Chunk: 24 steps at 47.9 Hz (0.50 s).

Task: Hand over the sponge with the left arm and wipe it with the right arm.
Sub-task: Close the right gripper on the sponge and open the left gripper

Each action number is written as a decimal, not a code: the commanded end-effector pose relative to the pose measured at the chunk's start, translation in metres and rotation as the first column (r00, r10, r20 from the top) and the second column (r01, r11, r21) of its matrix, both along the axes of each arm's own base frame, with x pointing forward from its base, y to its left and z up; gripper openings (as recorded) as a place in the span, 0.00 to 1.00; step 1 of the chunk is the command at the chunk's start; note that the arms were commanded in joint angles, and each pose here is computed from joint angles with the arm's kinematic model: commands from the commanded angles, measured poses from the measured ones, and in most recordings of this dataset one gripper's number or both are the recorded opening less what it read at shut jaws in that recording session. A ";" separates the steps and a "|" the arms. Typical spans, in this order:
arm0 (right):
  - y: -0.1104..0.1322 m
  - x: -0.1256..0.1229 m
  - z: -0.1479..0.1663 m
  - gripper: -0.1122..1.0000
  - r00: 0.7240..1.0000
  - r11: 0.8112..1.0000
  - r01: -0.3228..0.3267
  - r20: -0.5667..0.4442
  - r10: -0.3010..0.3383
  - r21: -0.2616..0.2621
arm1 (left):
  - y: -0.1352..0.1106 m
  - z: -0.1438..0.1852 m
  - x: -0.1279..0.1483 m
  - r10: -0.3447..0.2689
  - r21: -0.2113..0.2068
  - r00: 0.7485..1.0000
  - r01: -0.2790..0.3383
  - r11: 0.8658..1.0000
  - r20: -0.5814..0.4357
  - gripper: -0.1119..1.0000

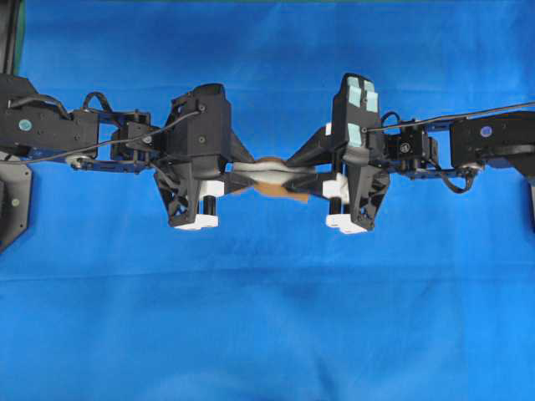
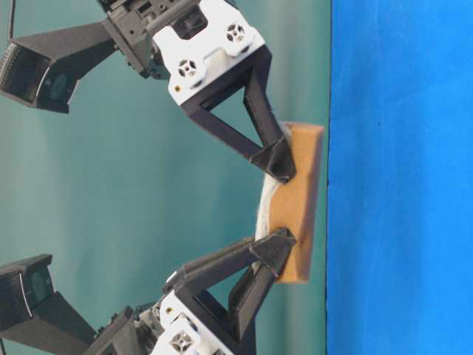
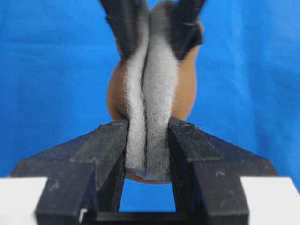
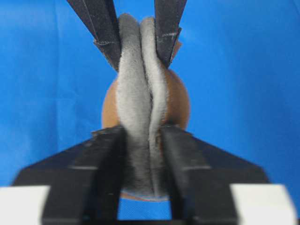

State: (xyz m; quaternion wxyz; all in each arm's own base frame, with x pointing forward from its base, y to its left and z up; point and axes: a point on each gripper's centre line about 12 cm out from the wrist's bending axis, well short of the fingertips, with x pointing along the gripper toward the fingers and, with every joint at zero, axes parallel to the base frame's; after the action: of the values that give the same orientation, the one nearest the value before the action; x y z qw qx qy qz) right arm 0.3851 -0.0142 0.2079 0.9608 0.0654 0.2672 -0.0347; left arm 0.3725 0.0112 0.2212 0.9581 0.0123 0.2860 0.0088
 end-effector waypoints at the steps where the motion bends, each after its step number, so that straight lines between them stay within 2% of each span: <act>1: -0.001 0.004 0.011 0.35 1.000 1.000 -0.002 0.029 0.003 -0.008 | 0.000 0.011 0.004 -0.001 0.002 0.999 0.001 1.000 0.044 0.29; 17: -0.001 0.002 0.014 0.34 0.999 1.000 -0.006 0.032 0.007 -0.014 | 0.000 0.013 0.003 -0.001 0.002 0.998 0.001 1.000 0.057 0.28; 20: -0.001 -0.001 0.015 0.34 0.999 1.000 -0.007 0.035 0.007 -0.016 | 0.000 0.014 0.001 -0.001 0.002 0.998 0.001 1.000 0.060 0.40; 24: 0.000 -0.005 0.019 0.34 0.999 1.000 -0.007 0.042 0.007 -0.016 | -0.001 0.017 -0.006 -0.001 0.002 0.998 0.001 1.000 0.069 0.65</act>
State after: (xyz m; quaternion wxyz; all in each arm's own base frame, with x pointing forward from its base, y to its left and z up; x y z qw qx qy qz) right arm 0.3828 -0.0141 0.2106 0.9612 0.0588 0.2675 -0.0327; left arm 0.3700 0.0118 0.2224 0.9607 0.0123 0.2772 0.0100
